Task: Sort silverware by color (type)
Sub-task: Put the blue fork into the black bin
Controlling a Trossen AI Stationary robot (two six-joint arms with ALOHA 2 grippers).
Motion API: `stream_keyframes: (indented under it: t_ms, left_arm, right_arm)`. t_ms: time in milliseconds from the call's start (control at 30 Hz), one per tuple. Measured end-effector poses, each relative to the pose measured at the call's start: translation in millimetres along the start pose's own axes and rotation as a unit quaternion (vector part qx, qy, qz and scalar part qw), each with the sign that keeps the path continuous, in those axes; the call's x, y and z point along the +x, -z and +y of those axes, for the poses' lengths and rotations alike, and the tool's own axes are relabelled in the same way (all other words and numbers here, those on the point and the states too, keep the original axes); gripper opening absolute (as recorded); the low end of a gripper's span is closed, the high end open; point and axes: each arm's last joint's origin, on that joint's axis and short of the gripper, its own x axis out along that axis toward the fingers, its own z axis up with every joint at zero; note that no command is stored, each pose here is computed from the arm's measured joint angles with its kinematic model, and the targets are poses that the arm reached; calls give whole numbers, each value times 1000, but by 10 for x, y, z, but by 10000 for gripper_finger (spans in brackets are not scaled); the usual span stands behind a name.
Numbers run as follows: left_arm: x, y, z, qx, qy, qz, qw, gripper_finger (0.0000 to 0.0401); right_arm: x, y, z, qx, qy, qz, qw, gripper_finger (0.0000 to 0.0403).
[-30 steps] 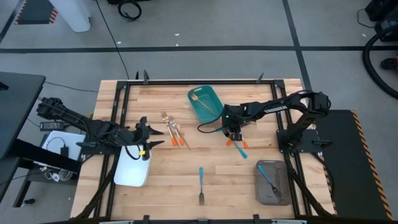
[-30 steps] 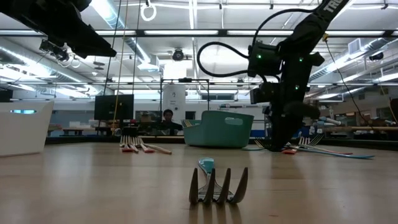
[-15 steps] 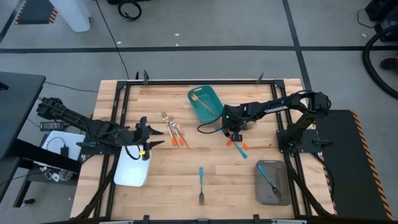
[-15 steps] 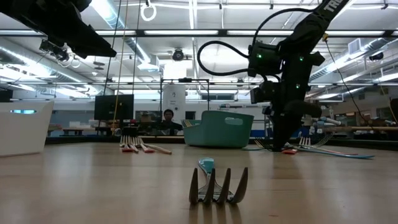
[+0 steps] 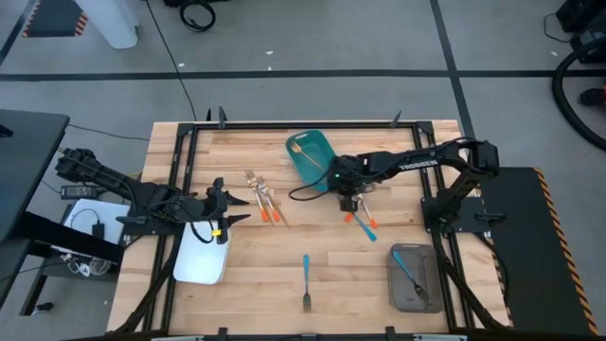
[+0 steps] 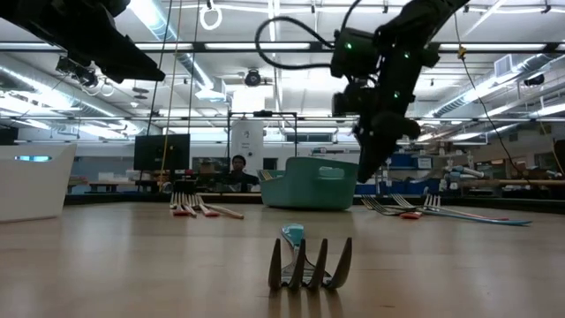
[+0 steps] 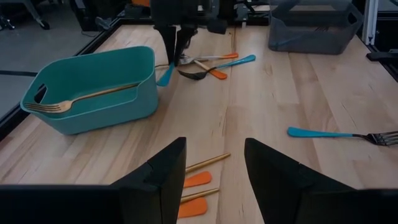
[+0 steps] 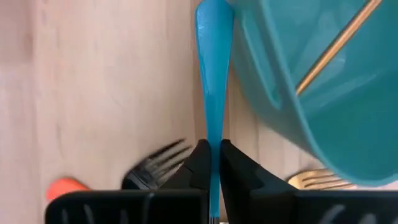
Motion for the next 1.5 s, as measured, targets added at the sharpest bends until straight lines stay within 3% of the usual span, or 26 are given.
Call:
stream_keyframes:
  t_ms: [633, 1500]
  left_arm:
    - [-1, 4, 1, 0, 0, 2, 1000, 172]
    - [0, 3, 2, -4, -1, 2, 1000, 172]
  right_arm:
    - [-431, -521, 311, 14, -13, -100, 995, 24]
    - [-652, -679, 473, 56, -30, -126, 990, 24]
